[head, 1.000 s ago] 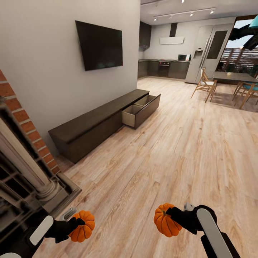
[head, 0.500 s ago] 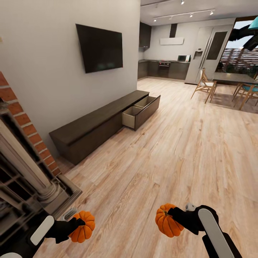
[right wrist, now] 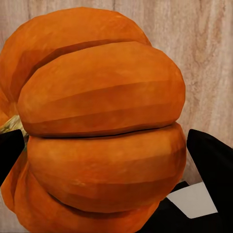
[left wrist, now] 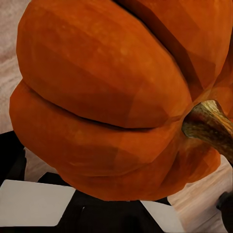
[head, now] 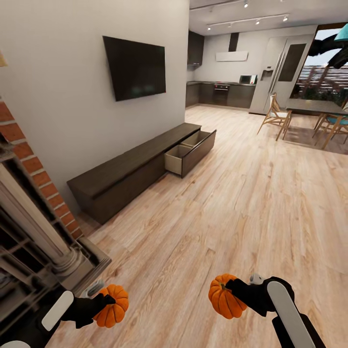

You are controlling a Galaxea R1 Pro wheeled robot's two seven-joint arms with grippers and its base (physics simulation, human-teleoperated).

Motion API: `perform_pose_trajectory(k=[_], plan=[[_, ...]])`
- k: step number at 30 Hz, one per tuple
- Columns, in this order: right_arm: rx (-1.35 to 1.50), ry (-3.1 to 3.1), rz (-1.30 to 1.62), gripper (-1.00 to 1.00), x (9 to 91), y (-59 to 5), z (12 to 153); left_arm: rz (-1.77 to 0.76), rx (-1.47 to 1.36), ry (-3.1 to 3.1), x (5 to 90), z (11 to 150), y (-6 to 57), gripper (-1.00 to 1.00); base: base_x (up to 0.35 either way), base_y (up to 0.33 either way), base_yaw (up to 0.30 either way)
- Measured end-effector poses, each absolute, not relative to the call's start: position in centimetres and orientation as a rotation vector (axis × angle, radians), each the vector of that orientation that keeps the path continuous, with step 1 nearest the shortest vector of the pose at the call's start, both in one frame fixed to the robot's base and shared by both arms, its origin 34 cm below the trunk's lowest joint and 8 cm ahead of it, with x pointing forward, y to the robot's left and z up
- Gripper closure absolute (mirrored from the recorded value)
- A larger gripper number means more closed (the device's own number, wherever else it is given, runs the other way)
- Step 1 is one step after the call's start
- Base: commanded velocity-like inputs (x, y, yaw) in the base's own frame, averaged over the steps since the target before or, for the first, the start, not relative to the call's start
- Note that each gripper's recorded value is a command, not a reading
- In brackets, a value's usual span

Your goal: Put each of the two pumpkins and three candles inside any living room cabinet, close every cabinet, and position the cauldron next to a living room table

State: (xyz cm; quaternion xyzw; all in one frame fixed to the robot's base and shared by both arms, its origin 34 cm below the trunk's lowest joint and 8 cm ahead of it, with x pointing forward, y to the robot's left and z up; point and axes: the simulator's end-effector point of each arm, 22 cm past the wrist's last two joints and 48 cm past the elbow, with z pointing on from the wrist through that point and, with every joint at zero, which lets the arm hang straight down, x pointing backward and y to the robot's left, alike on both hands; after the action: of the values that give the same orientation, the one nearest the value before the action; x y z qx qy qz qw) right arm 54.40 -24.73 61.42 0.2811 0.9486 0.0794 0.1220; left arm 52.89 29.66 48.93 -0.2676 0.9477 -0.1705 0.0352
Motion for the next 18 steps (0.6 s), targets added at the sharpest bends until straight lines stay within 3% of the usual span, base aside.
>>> perform_pose_trajectory(k=[4, 18], plan=[[0.820, 2.768, 0.235, 1.00, 54.43, -24.73, 61.42, -0.521, -0.820, 2.914, 52.86, 48.93, 29.74, 1.00, 0.000, 0.000, -0.109], [0.824, 2.744, 0.288, 1.00, 55.00, -24.69, 61.62, -0.525, -0.813, 2.896, 53.48, 49.34, 29.99, 1.00, 0.000, 0.000, -0.270]])
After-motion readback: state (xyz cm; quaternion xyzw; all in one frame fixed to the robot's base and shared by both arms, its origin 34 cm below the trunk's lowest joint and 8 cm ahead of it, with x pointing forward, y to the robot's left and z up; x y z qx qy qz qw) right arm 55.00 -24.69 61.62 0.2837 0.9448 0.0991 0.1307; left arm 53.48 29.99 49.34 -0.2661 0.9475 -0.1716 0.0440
